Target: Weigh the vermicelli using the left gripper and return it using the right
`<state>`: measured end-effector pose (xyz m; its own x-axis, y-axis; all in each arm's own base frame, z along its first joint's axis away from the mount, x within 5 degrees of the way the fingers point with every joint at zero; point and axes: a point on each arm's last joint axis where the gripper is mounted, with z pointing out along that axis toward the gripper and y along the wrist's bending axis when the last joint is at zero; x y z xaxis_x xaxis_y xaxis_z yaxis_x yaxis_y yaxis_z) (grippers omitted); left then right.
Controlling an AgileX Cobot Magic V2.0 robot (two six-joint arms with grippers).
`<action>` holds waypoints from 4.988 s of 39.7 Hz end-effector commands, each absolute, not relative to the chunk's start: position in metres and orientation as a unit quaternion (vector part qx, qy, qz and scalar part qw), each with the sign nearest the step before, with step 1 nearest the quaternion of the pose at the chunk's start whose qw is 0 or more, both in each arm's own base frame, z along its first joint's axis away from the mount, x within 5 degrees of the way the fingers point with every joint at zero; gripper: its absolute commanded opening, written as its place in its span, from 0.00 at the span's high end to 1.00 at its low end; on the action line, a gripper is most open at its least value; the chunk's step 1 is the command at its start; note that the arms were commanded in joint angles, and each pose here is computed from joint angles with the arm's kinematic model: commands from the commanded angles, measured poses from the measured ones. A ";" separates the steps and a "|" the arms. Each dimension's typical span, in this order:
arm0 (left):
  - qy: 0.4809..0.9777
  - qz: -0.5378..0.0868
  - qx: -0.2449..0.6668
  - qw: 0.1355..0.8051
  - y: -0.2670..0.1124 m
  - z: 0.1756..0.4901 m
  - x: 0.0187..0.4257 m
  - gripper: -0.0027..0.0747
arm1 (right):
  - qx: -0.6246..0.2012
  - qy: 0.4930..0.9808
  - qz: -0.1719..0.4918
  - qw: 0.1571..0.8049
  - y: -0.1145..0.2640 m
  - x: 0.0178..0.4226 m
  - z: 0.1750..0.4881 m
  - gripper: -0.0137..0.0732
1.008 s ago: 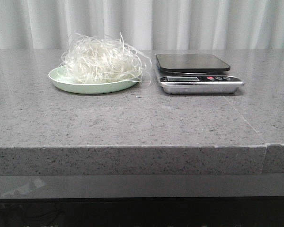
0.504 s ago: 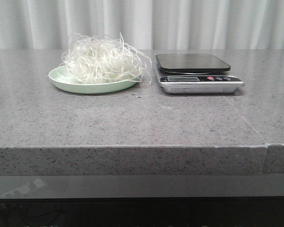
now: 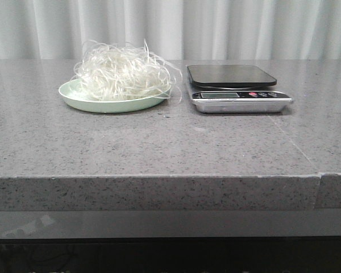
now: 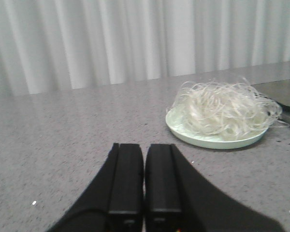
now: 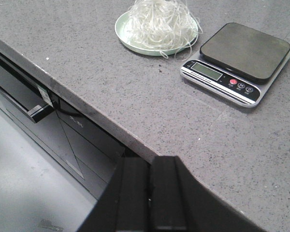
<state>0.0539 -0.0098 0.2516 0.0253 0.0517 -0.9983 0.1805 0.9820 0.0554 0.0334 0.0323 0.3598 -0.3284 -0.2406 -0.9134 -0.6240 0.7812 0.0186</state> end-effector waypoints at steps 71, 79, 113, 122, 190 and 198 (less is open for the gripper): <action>0.642 -0.011 0.015 0.766 -0.002 0.210 0.055 0.76 | -0.263 0.772 0.192 0.547 0.032 0.036 0.372 0.66; 0.642 -0.011 0.015 0.766 -0.002 0.210 0.055 0.76 | -0.263 0.772 0.192 0.547 0.032 0.036 0.372 0.66; 0.642 -0.011 0.015 0.766 -0.002 0.210 0.055 0.76 | -0.016 0.710 0.034 0.704 0.005 0.041 0.248 0.66; 0.642 -0.011 0.015 0.766 -0.002 0.210 0.055 0.76 | -0.011 0.702 0.033 0.711 0.004 0.049 0.225 0.66; 0.642 -0.011 0.015 0.766 -0.002 0.210 0.055 0.76 | 0.009 0.642 0.033 0.766 0.002 0.054 0.214 0.66; 0.642 -0.011 0.015 0.766 -0.002 0.210 0.055 0.76 | 0.004 0.642 0.032 0.766 0.002 0.054 0.214 0.66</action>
<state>0.0558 -0.0023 0.2137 0.1069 0.0212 -0.9940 0.0393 0.9989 0.0255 0.0563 0.0027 0.2053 0.0703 0.0634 -0.9955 -0.0523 0.9968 0.0598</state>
